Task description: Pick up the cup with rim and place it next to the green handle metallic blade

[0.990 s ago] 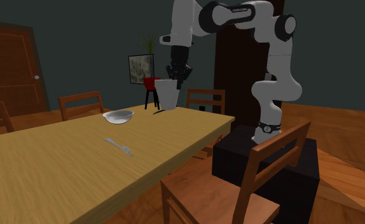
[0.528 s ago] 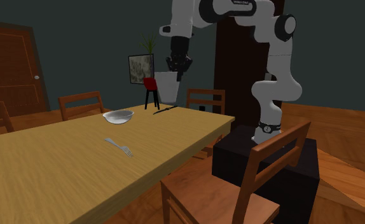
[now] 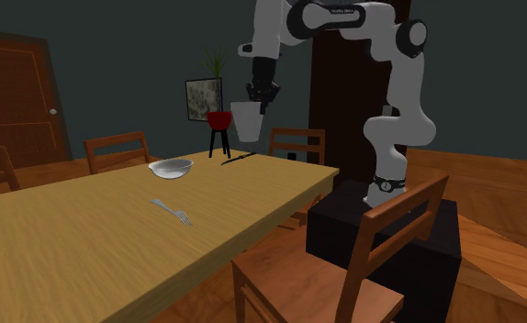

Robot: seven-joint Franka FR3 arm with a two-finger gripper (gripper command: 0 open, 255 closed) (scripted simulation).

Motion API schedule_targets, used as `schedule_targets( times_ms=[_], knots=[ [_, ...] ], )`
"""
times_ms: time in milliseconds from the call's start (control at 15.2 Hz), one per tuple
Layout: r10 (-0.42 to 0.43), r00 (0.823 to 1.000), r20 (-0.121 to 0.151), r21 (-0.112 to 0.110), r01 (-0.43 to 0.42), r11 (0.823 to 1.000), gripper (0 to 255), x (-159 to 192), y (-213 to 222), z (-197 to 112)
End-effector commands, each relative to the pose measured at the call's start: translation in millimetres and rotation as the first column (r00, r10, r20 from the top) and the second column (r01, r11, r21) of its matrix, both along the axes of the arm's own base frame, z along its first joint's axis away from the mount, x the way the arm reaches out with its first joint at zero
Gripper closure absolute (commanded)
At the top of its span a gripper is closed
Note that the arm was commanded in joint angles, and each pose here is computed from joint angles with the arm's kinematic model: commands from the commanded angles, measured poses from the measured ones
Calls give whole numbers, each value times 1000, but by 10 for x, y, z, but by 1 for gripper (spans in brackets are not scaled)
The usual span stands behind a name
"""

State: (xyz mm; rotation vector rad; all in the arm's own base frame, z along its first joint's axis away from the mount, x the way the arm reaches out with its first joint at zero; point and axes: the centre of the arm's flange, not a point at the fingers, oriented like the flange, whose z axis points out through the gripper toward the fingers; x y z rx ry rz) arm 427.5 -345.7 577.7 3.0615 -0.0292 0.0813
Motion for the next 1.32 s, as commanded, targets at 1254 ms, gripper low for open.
schedule_targets(
  times_ms=[1254],
  knots=[
    [1,1000,0,0,-1,1000,255,-2384,-1396,8]
  ],
)
